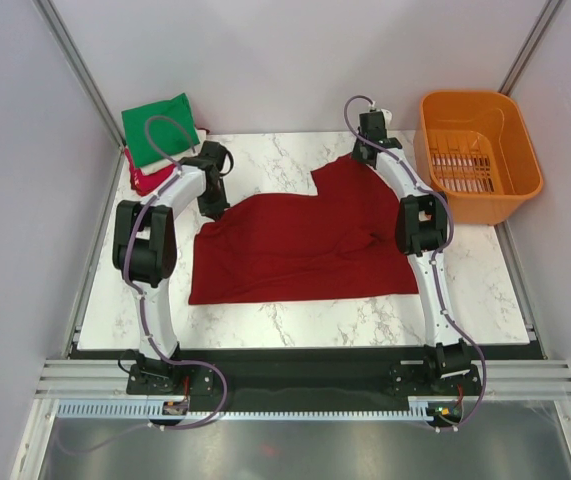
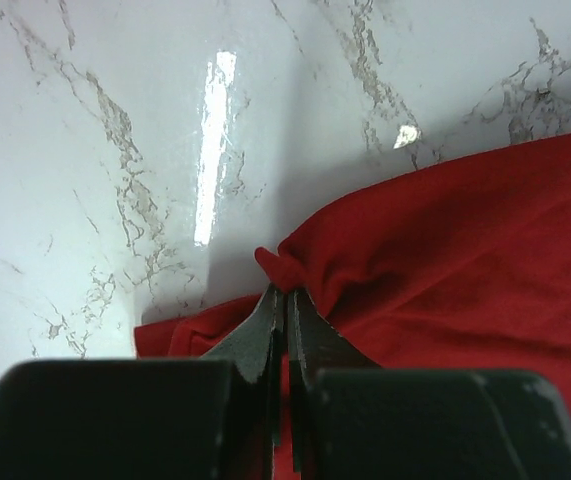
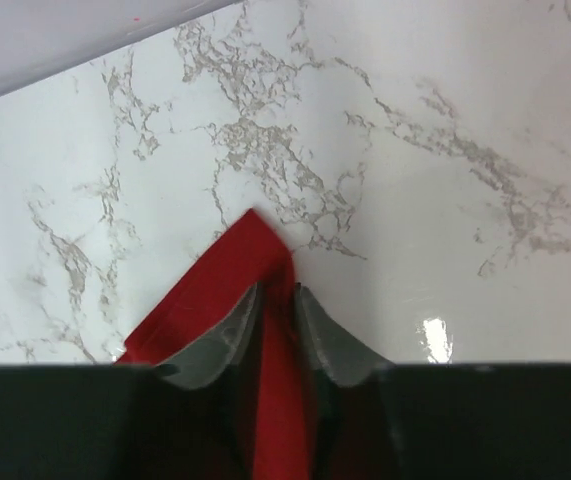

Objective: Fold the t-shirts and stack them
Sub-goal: Fold the tshirt

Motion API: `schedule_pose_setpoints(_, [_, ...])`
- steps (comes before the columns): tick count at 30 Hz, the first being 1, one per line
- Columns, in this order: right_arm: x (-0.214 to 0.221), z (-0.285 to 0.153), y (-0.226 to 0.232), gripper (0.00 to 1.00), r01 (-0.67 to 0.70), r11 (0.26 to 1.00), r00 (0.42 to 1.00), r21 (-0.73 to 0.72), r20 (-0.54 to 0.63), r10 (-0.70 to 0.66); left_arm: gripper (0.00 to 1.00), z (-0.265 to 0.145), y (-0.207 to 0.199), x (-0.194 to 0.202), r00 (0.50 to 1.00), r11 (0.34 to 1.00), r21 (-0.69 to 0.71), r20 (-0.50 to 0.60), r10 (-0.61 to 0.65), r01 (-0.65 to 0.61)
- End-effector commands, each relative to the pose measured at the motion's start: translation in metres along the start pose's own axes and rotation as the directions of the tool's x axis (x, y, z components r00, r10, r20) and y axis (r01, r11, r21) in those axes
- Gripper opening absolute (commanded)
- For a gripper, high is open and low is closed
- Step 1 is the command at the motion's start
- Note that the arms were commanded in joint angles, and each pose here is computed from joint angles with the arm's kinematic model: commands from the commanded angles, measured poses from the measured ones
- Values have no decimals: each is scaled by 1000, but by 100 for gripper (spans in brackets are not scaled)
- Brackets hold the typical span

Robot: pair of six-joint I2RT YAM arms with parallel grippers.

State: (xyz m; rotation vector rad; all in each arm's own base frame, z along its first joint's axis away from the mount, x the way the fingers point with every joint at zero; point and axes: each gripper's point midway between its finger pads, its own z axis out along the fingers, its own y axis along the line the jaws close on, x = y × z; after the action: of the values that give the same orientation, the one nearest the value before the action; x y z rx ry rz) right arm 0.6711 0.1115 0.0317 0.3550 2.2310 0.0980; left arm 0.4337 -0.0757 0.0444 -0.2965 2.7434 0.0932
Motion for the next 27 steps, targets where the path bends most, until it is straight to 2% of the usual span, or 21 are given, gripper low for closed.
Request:
schedule_pose_setpoints(1, [12, 12, -2, 23, -31, 999, 999, -8, -13, 31, 2, -24, 1, -23, 998, 999, 26, 54, -30, 29])
schedule_pose_setpoints(2, [8, 12, -3, 17, -34, 999, 999, -8, -3, 34, 2, -24, 0, -24, 998, 999, 29, 54, -30, 29])
schedule_pose_setpoints(4, [1, 12, -5, 0, -35, 999, 999, -4, 18, 35, 2, -24, 2, -29, 998, 999, 32, 55, -34, 33])
schedule_pose_setpoints(11, [-33, -13, 0, 0, -27, 998, 997, -54, 67, 31, 2, -40, 9, -42, 996, 999, 39, 76, -39, 36])
schedule_pose_setpoints(15, [-74, -59, 12, 0, -23, 994, 991, -106, 126, 37, 2, -60, 16, -53, 992, 999, 40, 121, -36, 31])
schedule_pose_setpoints(17, [-71, -71, 13, 0, -16, 992, 993, -122, 111, 29, 2, -63, 16, -53, 992, 998, 54, 124, -22, 15])
schedule_pose_setpoints(18, [-85, -90, 17, 0, -16, 990, 991, -141, 133, 35, 2, -64, 17, -53, 992, 999, 52, 126, -17, 11])
schedule_pose_setpoints(20, [-72, -99, 17, 0, -11, 986, 995, -164, 95, 27, 2, -64, 19, -53, 992, 999, 47, 126, -14, 8])
schedule_pose_setpoints(22, [-83, -125, 23, 0, -12, 978, 993, -206, 115, 36, 2, -66, 20, -53, 992, 999, 47, 129, -16, 9])
schedule_pose_setpoints(23, [-66, -126, 21, 0, -4, 979, 997, -206, 78, 20, 2, -67, 20, -53, 991, 999, 49, 130, -14, 8])
schedule_pose_setpoints(25, [-76, -152, 23, 0, 6, 972, 995, -233, 99, 18, 2, -74, 18, -53, 990, 998, 66, 137, -16, 7])
schedule_pose_setpoints(26, [-60, -154, 17, 0, 13, 975, 998, -222, 69, 2, 2, -75, 19, -51, 991, 998, 65, 135, -15, 6])
schedule_pose_setpoints(27, [-68, -172, 18, 0, 22, 972, 996, -232, 93, 0, 2, -75, 20, -47, 992, 998, 64, 128, -13, 5])
